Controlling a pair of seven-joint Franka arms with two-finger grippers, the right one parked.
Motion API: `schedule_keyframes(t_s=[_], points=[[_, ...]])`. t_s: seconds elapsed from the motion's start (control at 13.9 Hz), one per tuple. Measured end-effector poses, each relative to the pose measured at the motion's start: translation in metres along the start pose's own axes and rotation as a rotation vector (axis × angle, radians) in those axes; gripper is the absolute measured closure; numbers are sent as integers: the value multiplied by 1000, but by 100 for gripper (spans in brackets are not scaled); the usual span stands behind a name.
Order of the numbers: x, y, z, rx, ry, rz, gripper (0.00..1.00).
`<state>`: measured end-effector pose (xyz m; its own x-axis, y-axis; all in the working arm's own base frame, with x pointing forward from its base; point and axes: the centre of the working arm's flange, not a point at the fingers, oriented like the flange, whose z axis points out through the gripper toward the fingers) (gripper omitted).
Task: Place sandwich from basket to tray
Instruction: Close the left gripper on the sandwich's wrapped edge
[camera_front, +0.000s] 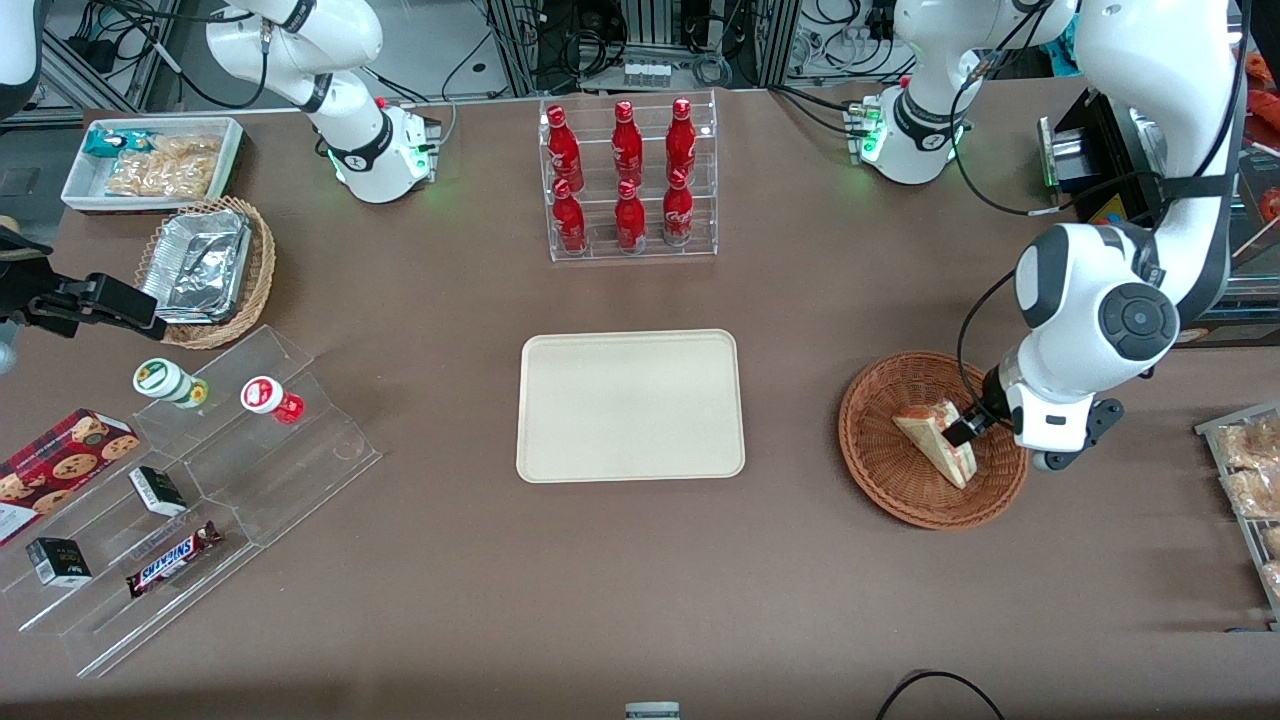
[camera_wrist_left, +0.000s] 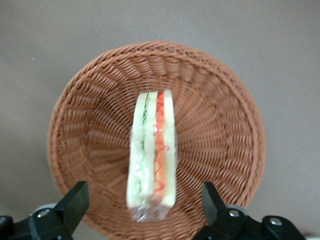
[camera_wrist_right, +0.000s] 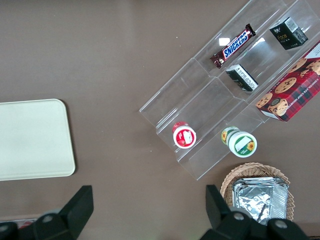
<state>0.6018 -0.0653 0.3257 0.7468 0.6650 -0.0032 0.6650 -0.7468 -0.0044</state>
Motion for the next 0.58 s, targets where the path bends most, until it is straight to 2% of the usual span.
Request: schedule_keyframes(t_s=[0.14,0.58], points=[[-3,7,12,-12,6,-51,0],[-13,13,49,29,-33,-62,0]])
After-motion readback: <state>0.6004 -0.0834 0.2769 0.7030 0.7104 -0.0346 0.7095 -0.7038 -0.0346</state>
